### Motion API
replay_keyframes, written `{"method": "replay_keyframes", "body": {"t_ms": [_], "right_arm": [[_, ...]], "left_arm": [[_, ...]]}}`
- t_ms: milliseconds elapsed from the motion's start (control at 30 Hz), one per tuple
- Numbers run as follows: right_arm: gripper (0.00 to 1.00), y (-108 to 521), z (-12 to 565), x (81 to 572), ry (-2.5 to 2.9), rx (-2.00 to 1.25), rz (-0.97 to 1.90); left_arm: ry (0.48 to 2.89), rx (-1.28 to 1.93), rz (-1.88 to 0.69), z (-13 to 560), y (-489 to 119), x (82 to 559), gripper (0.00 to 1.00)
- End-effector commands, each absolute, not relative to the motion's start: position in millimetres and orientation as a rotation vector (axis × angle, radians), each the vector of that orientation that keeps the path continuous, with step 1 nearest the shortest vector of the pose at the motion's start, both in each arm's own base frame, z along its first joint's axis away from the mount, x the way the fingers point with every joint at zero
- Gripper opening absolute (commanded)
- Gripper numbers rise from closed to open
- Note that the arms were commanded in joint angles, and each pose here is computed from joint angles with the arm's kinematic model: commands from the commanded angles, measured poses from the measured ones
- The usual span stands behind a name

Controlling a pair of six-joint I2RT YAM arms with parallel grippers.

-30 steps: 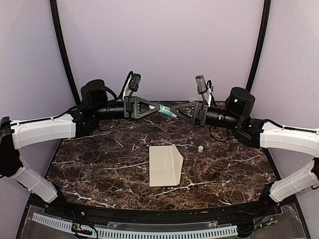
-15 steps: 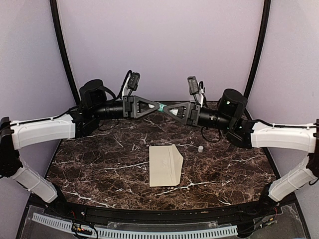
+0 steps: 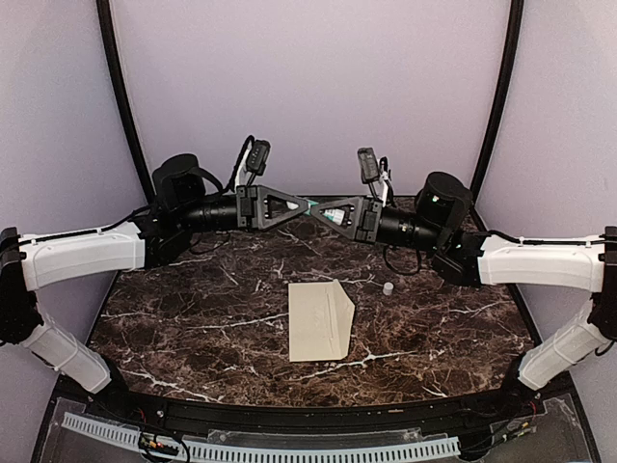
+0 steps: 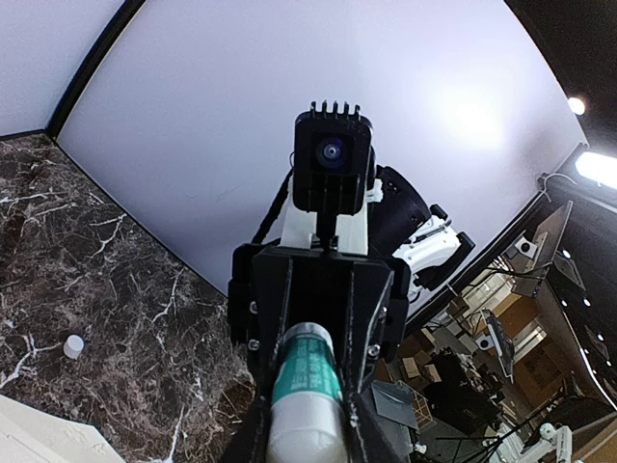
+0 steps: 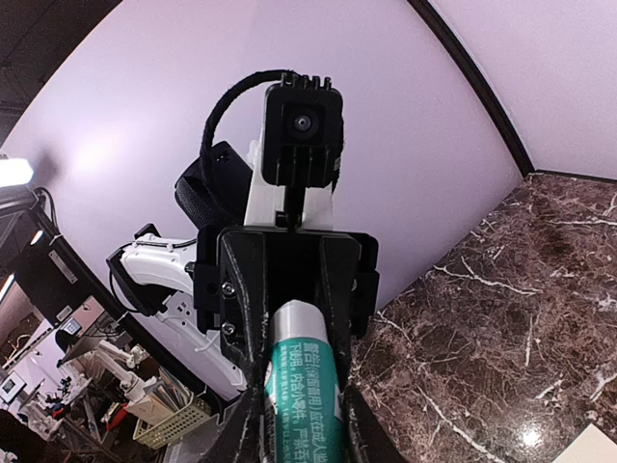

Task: Place the letter into the envelope and seal it
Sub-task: Unscrew the solid glue, then paint the envelope at the center of the board.

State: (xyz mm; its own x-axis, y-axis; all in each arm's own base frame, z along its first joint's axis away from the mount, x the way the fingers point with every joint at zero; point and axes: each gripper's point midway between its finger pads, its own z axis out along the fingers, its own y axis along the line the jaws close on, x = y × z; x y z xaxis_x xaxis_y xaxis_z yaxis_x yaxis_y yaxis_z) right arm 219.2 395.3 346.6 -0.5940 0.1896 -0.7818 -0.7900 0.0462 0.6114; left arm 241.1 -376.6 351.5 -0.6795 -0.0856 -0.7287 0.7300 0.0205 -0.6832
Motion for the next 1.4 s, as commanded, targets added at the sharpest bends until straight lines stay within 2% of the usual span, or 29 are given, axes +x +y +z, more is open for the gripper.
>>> {"method": "replay_keyframes", "body": {"t_ms": [0, 233, 300, 333, 367, 400, 467, 600, 800, 1133, 1367], "right_arm": [[0.26, 399, 375, 213, 1.463, -0.653, 1.686], [0.17, 396, 374, 216, 1.464, -0.628, 1.661], [0.16, 392, 374, 218, 1.465, -0.606, 1.642], [0.16, 390, 374, 220, 1.468, -0.595, 1.628], [0.15, 387, 373, 222, 1.474, -0.584, 1.612], [0.15, 384, 373, 225, 1.481, -0.572, 1.595], [0.15, 376, 371, 229, 1.498, -0.551, 1.558], [0.15, 358, 359, 244, 1.572, -0.508, 1.445], [0.14, 334, 331, 261, 1.734, -0.471, 1.234], [0.11, 318, 256, 254, 2.053, -0.497, 1.056], [0.11, 328, 209, 246, 2.211, -0.511, 1.021]], "left_arm": [[1.635, 0.686, -1.733, 366, -371, 233, 0.00], [1.649, 0.685, -1.729, 362, -371, 233, 0.01], [1.651, 0.684, -1.725, 361, -371, 234, 0.14], [1.648, 0.684, -1.722, 362, -371, 234, 0.30], [1.649, 0.684, -1.711, 362, -370, 234, 0.39], [1.648, 0.684, -1.701, 363, -370, 235, 0.53], [1.657, 0.682, -1.663, 364, -366, 234, 0.69], [1.711, 0.667, -1.590, 353, -356, 234, 0.82], [1.897, 0.635, -1.482, 302, -344, 236, 0.85], [2.318, 0.769, -1.134, 170, -344, 260, 0.70], [2.402, 0.842, -1.083, 123, -363, 268, 0.60]]}}
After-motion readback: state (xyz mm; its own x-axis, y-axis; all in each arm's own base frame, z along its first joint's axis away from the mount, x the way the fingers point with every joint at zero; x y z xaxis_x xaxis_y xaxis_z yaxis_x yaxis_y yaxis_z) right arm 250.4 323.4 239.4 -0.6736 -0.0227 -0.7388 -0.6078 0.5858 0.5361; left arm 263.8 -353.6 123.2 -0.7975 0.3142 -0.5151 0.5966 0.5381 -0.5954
